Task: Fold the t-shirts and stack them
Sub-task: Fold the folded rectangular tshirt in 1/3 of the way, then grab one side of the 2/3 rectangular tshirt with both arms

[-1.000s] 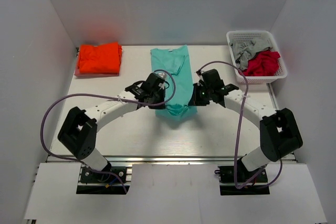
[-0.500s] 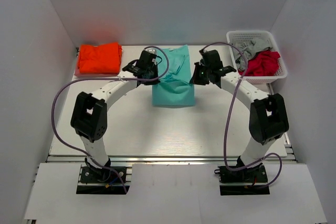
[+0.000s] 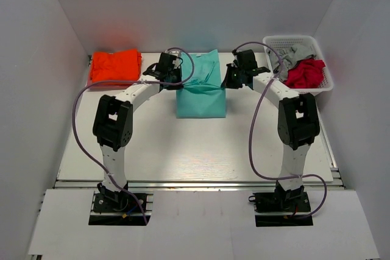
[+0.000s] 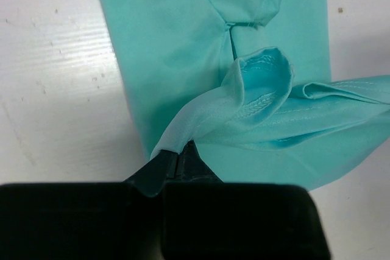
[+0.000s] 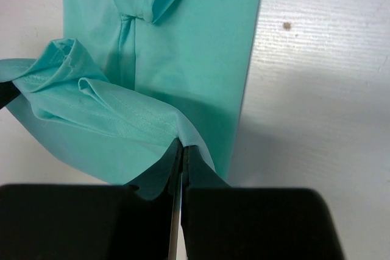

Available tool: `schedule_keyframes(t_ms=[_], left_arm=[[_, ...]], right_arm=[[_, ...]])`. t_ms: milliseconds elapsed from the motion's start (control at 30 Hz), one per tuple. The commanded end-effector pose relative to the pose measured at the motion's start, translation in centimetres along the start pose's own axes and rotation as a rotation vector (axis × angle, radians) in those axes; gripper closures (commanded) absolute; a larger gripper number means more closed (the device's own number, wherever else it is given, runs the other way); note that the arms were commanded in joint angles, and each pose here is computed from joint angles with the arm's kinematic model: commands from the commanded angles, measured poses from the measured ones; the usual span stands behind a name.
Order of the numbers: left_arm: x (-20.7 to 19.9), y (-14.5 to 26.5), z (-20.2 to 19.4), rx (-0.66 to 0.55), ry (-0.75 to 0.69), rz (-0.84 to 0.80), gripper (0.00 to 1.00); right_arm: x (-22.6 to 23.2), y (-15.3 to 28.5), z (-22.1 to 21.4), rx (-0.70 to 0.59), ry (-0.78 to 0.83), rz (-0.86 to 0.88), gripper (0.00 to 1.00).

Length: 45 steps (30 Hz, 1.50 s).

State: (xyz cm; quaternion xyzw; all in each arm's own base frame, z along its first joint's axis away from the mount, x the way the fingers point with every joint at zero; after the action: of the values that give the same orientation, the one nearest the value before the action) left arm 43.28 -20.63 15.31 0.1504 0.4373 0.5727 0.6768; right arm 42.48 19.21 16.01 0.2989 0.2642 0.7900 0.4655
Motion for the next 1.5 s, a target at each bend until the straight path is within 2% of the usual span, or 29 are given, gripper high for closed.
schedule_keyframes(t_ms=[0,333,367,433,467,500,533,567,633,733,767,867,900,967,1000,1067,1100,1267,1400,1467], left_arm=[[-1.3,0.0,3.1,-0.086,-0.029,-0.093,1.0],[-0.5,-4.3,4.3,-0.096,-0.055,-0.17,1.0],[-0.6,-4.5,4.4,-0.097,-0.055,-0.17,1.0],[-0.6,-4.8,5.8,-0.138,-0.038,-0.155,0.79],[0.2,-5.3,5.9,-0.128,-0.016,-0.137,0.67],[0.0,-5.1,6.2,-0.132,-0.016,-0.139,0.51],[-0.1,-4.7,7.3,-0.148,-0.023,-0.16,0.4],[-0.1,-4.0,8.2,-0.167,-0.029,-0.172,0.24],[-0.9,-2.7,9.5,-0.215,-0.048,-0.199,0.01],[-1.7,-0.6,9.9,-0.22,-0.077,-0.237,0.0],[-1.7,-0.1,9.9,-0.224,-0.09,-0.237,0.0],[-1.8,1.4,7.7,-0.169,-0.098,-0.268,0.0],[-0.9,1.2,5.9,-0.114,-0.094,-0.264,0.0],[-1.8,2.7,4.7,-0.099,-0.112,-0.311,0.0],[-1.1,2.5,2.9,-0.05,-0.096,-0.316,0.0],[-1.3,3.0,1.5,-0.002,-0.083,-0.395,0.0],[-0.9,3.0,-0.2,0.034,-0.084,-0.396,0.0],[2.2,1.9,-4.5,0.15,-0.026,-0.241,0.0],[3.8,2.2,-6.7,0.179,-0.008,-0.194,0.0],[4.4,2.1,-7.4,0.19,-0.005,-0.177,0.04]], right_arm=[[-0.6,-0.9,2.2,-0.085,0.045,0.047,1.0],[-2.3,-4.4,3.6,-0.186,0.05,0.122,1.0],[-2.6,-5.0,3.4,-0.185,0.045,0.12,0.97],[-2.8,-5.4,3.9,-0.204,0.068,0.142,0.76],[-3.0,-5.7,4.6,-0.223,0.086,0.137,0.47],[-3.2,-5.7,4.6,-0.207,0.083,0.128,0.39],[-3.2,-5.6,4.9,-0.204,0.113,0.133,0.31],[-3.1,-4.9,6.9,-0.244,0.138,0.132,0.1],[-3.0,-4.1,6.7,-0.2,0.173,0.111,0.1],[-2.8,-1.4,7.7,-0.22,0.201,0.069,0.1],[-2.6,-1.4,6.6,-0.197,0.192,0.082,0.1],[-1.3,1.2,5.1,-0.203,0.173,0.122,0.1],[-1.4,0.8,2.5,-0.146,0.154,0.123,0.1],[-0.5,2.5,2.3,-0.171,0.155,0.139,0.1],[-0.5,1.9,-0.3,-0.113,0.123,0.145,0.1],[0.1,2.8,-0.9,-0.123,0.115,0.17,0.1],[0.2,2.5,-2.7,-0.08,0.087,0.178,0.1],[0.5,1.7,-6.6,0.033,0.043,0.176,0.1],[0.3,1.2,-8.4,0.09,0.023,0.147,0.1],[0.1,0.7,-9.2,0.111,0.009,0.14,0.1]])
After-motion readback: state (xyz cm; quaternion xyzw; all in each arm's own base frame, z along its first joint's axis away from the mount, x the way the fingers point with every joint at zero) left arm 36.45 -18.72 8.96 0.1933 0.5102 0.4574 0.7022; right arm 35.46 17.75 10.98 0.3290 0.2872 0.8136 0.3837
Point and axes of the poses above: each gripper's point midway between its finger pads, its own y axis back along the fingers, its own x axis along the line the jaws close on, z = x × y, the point moved 7 cm from there along y, back along the fingers, and after that the axes turned 15 degrees about y, right-handed, at the moved point
